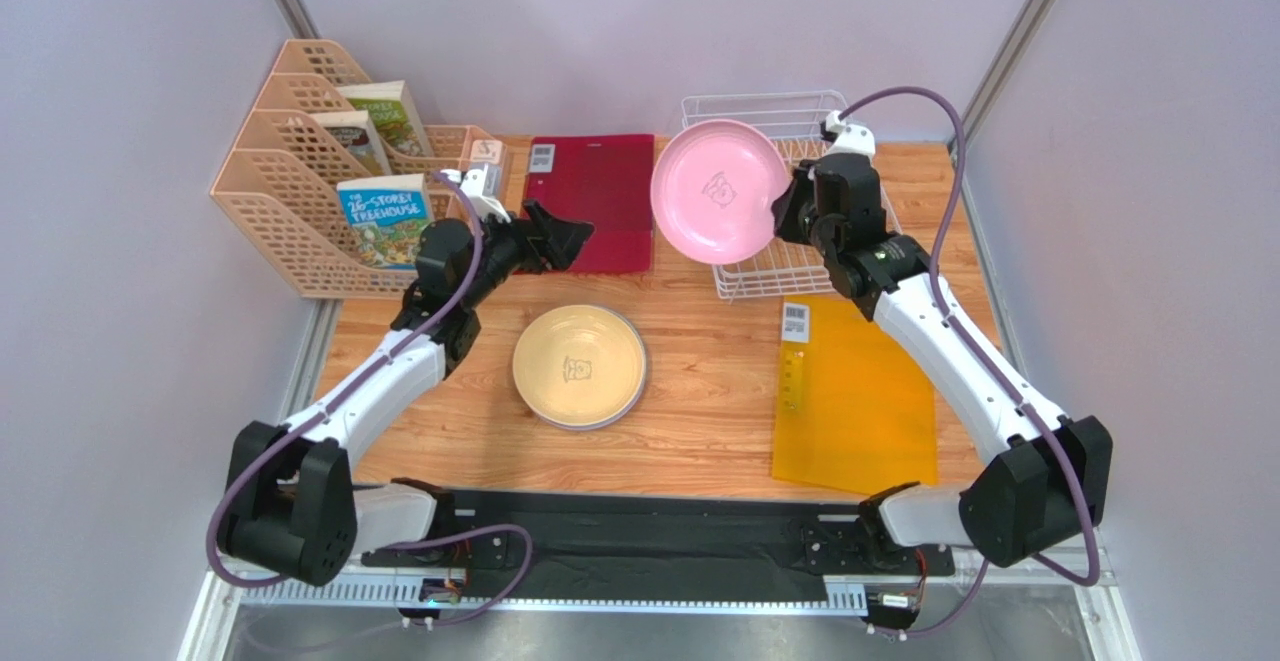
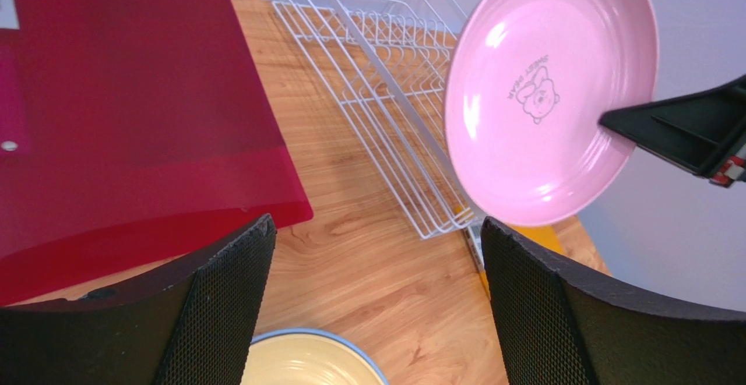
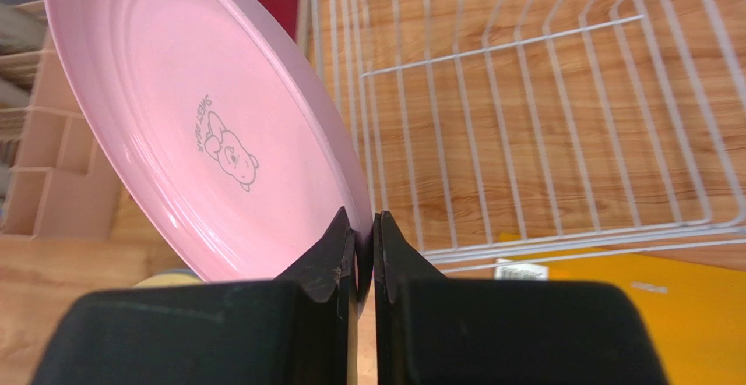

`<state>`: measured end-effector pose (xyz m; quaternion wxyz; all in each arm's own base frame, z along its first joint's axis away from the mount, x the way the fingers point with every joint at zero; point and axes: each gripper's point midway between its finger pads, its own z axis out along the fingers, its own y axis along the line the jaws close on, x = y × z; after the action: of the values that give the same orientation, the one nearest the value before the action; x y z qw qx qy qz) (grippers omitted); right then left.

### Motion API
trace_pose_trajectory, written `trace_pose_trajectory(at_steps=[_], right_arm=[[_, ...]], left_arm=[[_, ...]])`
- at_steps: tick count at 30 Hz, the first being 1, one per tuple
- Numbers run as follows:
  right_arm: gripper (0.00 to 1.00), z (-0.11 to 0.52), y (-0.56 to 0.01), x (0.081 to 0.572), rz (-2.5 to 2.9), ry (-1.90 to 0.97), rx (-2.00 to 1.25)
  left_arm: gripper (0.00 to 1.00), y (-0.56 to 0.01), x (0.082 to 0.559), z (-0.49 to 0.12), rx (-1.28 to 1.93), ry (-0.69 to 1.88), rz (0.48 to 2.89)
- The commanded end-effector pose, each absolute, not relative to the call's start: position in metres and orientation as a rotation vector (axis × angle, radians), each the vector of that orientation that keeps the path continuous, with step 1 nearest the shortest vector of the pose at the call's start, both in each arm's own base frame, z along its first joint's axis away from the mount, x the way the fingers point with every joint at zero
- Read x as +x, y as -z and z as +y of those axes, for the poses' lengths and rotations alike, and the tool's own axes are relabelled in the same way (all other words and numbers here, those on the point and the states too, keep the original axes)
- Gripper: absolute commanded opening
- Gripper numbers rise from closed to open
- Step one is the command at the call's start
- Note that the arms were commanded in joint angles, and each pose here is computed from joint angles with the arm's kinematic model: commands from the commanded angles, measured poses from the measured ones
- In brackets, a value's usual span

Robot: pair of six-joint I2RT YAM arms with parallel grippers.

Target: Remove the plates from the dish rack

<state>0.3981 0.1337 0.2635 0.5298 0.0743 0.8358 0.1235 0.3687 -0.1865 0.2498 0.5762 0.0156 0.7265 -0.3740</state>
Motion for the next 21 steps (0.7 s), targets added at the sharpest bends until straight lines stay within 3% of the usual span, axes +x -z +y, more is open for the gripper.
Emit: trace_pose_trajectory(at_steps=[1, 12, 21], right_arm=[[0.0, 0.179, -0.318, 0.378, 1.871, -0.643, 0.09], [0.0, 0.203, -0.296, 0.384, 2.001, -0.685, -0.032], [0.0, 0.231, -0.294, 0.376, 1.99, -0.803, -0.152]], left_arm=[[0.92, -0.269, 0.376, -0.202, 0.037, 1.0, 1.611], [0.91, -0.304, 0.393, -0.216, 0.031, 1.122, 1.47], [0.87, -0.297, 0.394, -0.229, 0.039, 1.157, 1.477]])
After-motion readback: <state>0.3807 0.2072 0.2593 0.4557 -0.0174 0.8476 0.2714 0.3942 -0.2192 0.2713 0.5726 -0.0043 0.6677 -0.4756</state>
